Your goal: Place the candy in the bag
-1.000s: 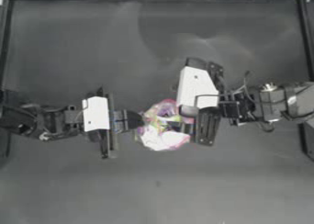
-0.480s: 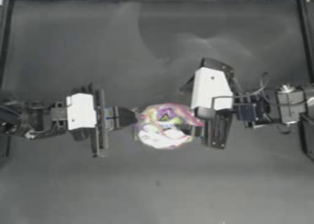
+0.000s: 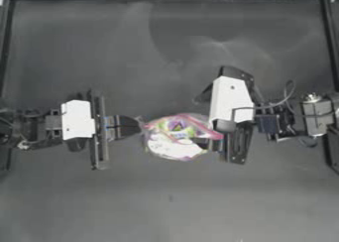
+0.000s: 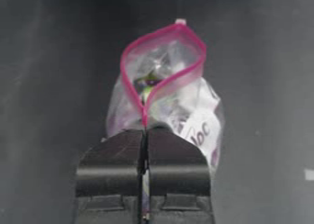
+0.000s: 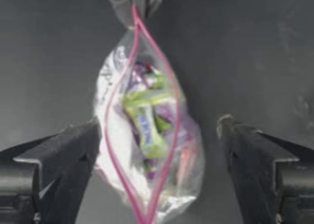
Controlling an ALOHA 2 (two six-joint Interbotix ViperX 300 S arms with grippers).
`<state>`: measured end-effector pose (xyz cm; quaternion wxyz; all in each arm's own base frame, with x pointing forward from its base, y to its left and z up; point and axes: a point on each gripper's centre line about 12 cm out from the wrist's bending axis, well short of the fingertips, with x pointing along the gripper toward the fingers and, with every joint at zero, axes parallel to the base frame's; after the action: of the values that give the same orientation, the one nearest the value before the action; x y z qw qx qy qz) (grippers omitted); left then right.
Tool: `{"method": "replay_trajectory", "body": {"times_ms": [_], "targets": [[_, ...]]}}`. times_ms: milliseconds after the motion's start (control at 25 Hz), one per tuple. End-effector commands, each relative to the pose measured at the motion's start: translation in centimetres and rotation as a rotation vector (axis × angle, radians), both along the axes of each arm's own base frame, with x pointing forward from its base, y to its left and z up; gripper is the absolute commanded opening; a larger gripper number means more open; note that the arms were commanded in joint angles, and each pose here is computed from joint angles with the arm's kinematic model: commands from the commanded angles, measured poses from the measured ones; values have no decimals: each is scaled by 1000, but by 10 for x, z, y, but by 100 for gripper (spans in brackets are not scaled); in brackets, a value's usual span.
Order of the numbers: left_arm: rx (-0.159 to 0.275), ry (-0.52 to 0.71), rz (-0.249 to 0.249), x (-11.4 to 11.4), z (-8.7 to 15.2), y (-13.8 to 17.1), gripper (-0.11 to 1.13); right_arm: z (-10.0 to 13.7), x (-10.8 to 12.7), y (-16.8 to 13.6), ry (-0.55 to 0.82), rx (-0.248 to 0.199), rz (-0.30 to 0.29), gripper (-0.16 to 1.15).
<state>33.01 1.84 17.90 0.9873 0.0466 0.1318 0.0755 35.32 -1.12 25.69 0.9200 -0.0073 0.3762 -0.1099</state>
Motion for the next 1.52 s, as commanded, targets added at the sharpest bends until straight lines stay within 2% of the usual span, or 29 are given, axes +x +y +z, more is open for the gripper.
{"method": "replay_trajectory", "body": {"times_ms": [40, 760, 1080, 1160, 1240, 1280, 1400, 1440, 1480, 1520], "targets": [[4, -58, -2, -5, 18, 0, 10, 14, -2, 0, -40, 5, -1, 101], [-2, -41, -1, -19, 12, -1, 10, 15, -12, 0, -38, 15, -11, 101], [1, -24, 0, -16, 7, 0, 14, 12, -12, 1, -38, 18, -9, 101], [7, -18, -6, -15, 5, -1, 22, 13, -12, 1, -40, 16, -7, 101], [8, -12, -6, -13, 3, -1, 38, 12, -12, 1, -38, 15, -7, 101], [7, -7, -7, -12, 2, -1, 49, 13, -12, 1, -40, 15, -9, 101], [-2, -2, -1, -9, 0, -1, 95, 12, -12, 0, -40, 13, -7, 101], [-2, -2, 0, -8, 0, 0, 105, 12, -12, 0, -40, 13, -7, 101], [0, 2, 0, -7, -1, 0, 110, 12, -12, 1, -41, 13, -7, 101], [0, 3, 0, -6, -2, 0, 107, 12, -12, 1, -41, 15, -6, 101]]}}
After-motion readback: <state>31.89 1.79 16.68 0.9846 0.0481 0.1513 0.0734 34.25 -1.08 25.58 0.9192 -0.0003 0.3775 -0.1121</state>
